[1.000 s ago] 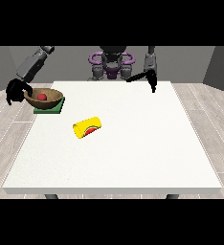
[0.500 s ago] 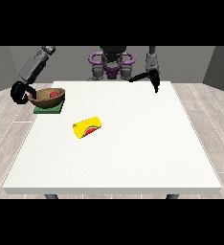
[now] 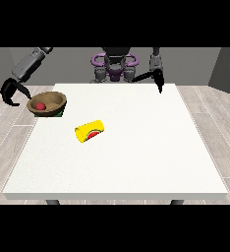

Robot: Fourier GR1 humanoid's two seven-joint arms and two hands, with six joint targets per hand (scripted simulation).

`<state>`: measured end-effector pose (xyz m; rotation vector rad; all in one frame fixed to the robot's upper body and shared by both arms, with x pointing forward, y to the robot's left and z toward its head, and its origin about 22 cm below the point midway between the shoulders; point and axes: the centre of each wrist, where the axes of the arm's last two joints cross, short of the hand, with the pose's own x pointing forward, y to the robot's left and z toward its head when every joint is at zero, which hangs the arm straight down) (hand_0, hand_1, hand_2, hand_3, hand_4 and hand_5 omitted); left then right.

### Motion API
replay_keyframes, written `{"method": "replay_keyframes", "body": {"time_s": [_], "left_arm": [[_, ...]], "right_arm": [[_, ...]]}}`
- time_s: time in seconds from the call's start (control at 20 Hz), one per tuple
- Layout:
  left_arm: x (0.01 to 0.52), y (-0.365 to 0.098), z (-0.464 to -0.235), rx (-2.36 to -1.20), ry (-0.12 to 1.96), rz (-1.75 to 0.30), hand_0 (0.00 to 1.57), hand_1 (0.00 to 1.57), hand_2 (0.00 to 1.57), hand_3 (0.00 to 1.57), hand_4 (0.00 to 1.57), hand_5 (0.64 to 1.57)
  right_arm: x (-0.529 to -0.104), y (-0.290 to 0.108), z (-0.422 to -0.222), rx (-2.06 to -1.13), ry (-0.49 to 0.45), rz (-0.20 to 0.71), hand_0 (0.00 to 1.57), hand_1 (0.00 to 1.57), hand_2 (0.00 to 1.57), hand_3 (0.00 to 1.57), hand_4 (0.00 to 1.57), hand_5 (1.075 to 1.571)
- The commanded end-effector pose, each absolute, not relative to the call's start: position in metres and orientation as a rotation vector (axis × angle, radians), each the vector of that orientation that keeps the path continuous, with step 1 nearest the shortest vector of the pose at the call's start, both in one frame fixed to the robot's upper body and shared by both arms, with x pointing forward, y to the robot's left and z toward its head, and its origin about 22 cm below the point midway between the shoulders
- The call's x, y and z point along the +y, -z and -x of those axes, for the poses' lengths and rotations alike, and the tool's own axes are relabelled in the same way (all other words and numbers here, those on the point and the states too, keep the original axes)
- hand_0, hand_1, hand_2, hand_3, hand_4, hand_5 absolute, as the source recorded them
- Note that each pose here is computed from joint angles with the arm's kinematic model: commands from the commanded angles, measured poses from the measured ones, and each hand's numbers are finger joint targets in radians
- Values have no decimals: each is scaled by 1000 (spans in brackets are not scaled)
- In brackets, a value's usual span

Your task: Pick the cup and pour the ball into the bowl, then pick the bowl and place it on the pad

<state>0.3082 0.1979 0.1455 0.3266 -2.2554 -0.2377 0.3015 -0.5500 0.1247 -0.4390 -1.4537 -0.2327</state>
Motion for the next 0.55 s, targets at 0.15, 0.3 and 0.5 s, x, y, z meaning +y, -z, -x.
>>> {"method": "replay_keyframes", "body": {"time_s": [0.15,0.3,0.5], "left_arm": [[202,-154,-301,-2275,196,-348,0,0,0,0,0,1568],[206,-142,-297,-2211,208,-338,0,0,0,0,0,1569],[212,-103,-300,-2100,214,-307,0,0,0,0,0,1569]], "right_arm": [[-555,-150,-305,-1476,237,462,0,0,357,259,0,1489],[-563,-155,-296,-1441,208,438,0,0,255,56,0,1493],[-578,-187,-285,-1469,182,356,0,0,189,288,0,1503]]}}
